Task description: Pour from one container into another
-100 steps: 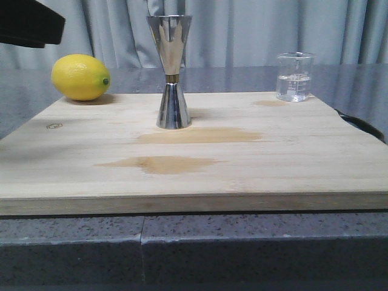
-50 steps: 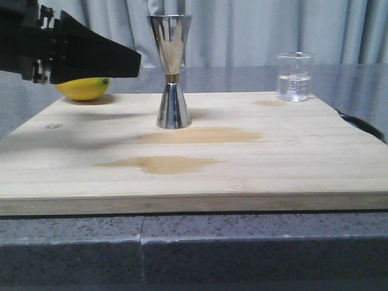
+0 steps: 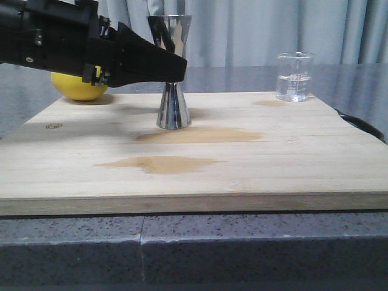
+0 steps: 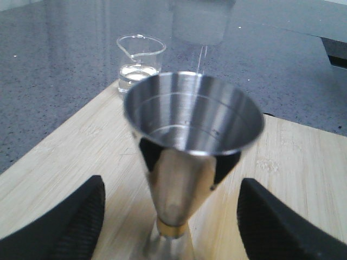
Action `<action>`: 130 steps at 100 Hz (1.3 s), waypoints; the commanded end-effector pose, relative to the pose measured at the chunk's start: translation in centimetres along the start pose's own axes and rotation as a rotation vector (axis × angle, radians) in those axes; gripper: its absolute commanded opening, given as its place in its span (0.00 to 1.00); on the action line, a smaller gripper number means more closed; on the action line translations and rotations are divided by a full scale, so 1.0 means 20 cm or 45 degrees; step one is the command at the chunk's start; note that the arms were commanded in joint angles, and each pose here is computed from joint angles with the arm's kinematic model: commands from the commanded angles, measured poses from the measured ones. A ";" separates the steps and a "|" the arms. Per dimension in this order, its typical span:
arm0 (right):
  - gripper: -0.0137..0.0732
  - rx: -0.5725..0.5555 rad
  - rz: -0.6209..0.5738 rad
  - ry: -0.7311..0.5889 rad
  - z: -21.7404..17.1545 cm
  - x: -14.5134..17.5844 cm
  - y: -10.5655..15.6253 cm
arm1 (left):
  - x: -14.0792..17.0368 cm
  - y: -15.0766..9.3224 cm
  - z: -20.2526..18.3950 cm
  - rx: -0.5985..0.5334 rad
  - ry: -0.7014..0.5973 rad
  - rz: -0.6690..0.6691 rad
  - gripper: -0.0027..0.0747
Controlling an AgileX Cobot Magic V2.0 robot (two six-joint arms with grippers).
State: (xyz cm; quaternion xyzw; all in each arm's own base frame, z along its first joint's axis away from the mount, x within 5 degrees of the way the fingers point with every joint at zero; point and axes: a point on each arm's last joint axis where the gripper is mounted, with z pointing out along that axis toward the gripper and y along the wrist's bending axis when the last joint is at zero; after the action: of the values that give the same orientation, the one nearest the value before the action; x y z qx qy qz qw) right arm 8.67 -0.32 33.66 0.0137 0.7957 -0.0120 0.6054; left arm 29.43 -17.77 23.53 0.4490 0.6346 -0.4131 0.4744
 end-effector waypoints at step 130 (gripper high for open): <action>0.76 0.013 -0.025 -0.115 -0.01 -0.08 0.00 | -0.28 -0.05 0.05 0.270 -0.337 0.119 0.32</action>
State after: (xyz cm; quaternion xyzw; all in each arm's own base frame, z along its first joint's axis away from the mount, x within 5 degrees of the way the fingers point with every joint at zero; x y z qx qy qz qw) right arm 8.67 -0.32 33.66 0.0137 0.7957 -0.0120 0.6054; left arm 30.18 -19.74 24.90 0.4765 0.5697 -0.4673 0.4797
